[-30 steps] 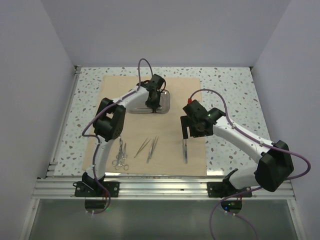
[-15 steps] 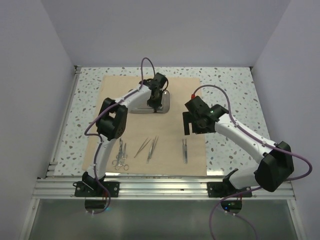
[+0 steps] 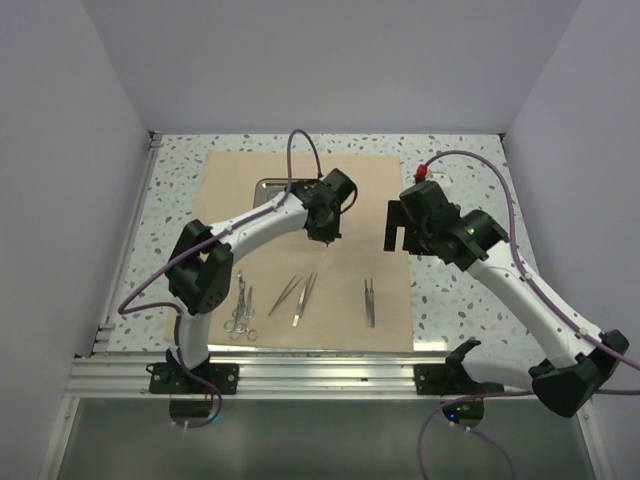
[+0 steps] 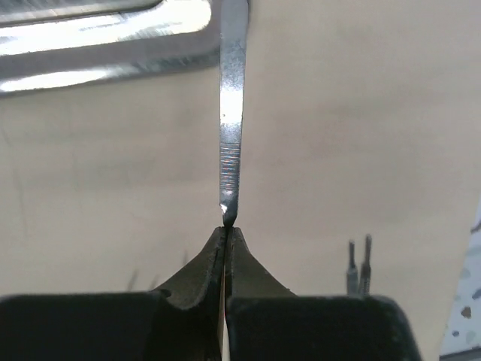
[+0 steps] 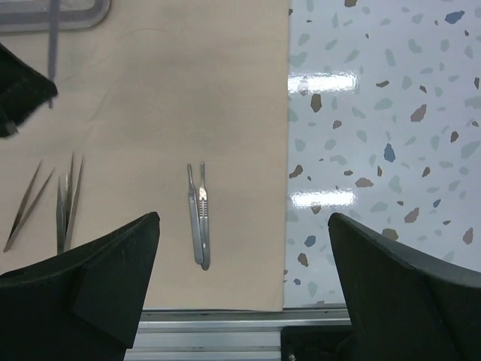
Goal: Open and lay out the surgical kit
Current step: Pick up the medical item from the container, then place the medical item in the surgical kit.
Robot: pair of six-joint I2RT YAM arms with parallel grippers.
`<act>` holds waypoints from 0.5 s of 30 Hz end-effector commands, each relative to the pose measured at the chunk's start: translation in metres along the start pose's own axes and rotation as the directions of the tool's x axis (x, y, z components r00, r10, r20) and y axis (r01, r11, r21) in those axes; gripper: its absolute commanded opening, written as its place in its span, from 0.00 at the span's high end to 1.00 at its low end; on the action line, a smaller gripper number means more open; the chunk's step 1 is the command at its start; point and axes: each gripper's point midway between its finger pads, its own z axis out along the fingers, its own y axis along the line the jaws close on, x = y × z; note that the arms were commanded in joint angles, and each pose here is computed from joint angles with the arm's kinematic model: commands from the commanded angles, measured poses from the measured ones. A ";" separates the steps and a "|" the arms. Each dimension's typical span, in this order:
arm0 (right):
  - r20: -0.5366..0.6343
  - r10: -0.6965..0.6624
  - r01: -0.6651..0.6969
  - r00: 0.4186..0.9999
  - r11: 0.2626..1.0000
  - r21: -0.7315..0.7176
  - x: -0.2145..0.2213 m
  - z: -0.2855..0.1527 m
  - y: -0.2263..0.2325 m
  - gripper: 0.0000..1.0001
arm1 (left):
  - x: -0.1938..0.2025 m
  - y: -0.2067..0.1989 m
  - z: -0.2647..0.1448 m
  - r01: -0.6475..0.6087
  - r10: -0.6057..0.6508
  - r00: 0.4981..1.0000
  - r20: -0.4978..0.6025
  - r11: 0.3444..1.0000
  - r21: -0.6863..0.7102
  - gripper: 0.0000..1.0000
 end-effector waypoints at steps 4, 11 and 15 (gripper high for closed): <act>0.022 0.100 -0.099 0.995 0.995 -0.016 0.021 -0.032 -0.028 0.02 | 0.078 -0.069 -0.044 0.135 -0.135 0.991 -0.002 0.989 0.054 1.00; 0.052 0.126 -0.127 0.991 0.992 0.020 0.046 -0.059 -0.067 0.01 | 0.146 -0.133 -0.041 0.141 -0.136 0.989 -0.065 0.987 0.072 1.00; 0.050 0.128 -0.130 0.990 0.991 0.035 0.056 -0.069 -0.080 0.02 | 0.173 -0.154 -0.028 0.129 -0.122 0.987 -0.101 0.990 0.065 0.95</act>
